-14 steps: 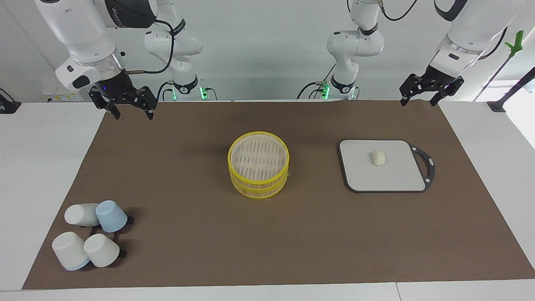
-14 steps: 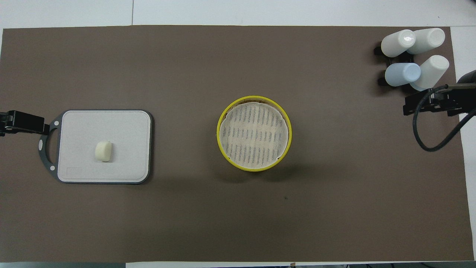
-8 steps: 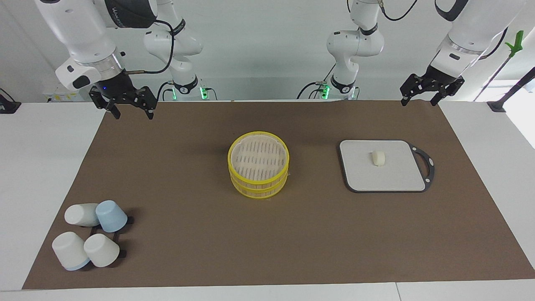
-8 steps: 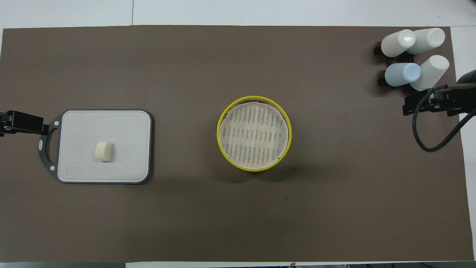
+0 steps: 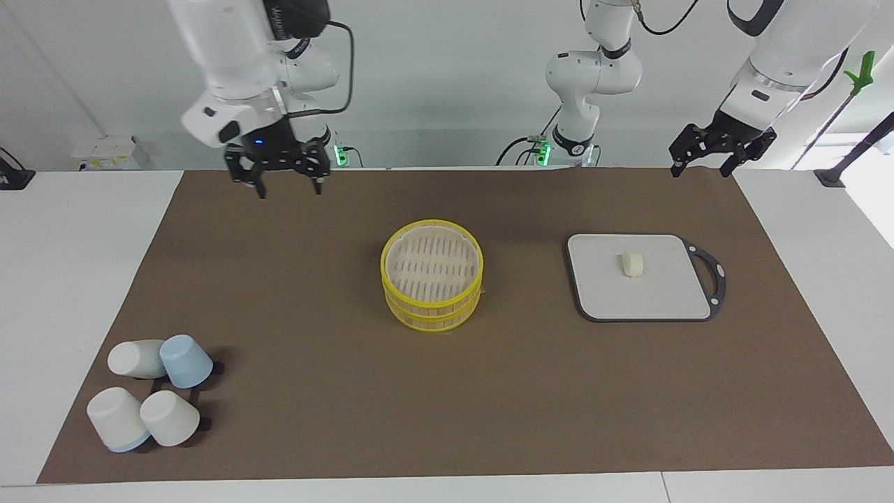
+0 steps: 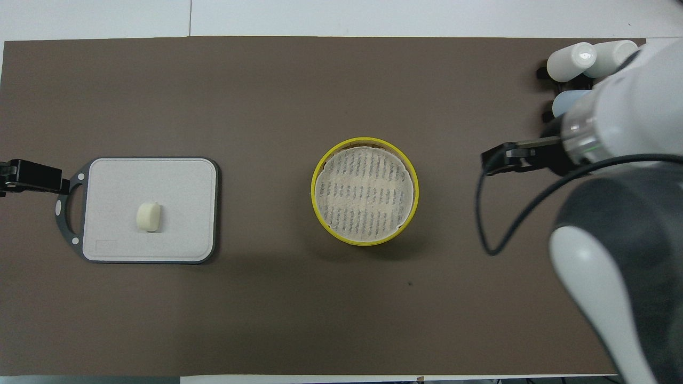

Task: Place bun in steamer

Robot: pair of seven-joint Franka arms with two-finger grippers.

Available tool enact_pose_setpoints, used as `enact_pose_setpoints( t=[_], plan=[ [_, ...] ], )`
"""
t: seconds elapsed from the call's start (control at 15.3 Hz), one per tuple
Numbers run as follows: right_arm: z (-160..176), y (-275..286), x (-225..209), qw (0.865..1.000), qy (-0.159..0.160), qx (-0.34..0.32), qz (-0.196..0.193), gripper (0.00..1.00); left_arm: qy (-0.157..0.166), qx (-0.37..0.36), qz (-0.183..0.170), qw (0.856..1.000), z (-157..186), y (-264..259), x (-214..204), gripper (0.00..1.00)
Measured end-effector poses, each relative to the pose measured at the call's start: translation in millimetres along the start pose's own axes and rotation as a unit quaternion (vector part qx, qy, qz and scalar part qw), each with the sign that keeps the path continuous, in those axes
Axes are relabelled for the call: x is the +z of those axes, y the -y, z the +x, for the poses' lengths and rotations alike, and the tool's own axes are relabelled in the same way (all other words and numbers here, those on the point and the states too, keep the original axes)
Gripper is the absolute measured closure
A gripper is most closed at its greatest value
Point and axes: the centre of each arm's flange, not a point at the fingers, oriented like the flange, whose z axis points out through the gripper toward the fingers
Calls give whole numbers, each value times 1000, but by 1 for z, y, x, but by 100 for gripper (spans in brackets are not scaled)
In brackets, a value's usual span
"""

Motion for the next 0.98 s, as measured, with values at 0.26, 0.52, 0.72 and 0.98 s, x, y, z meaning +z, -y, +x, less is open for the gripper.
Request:
enact_pose_setpoints(
  t=[0.26,0.52,0.72,0.98],
  plan=[
    [6,192,79,1000,-7,23,5,0,-4,13,-3,1000,-6,3,63,0],
    [15,254,166,1000,-19,-1,-9,0,-7,52,-3,999,-26,10,208,0],
    [17,254,184,1000,-24,-1,-7,0,-1,62,1,998,-37,9,280,0],
    [12,250,194,1000,-25,-1,-1,27,-8,69,6,998,-29,7,313,0]
  ],
)
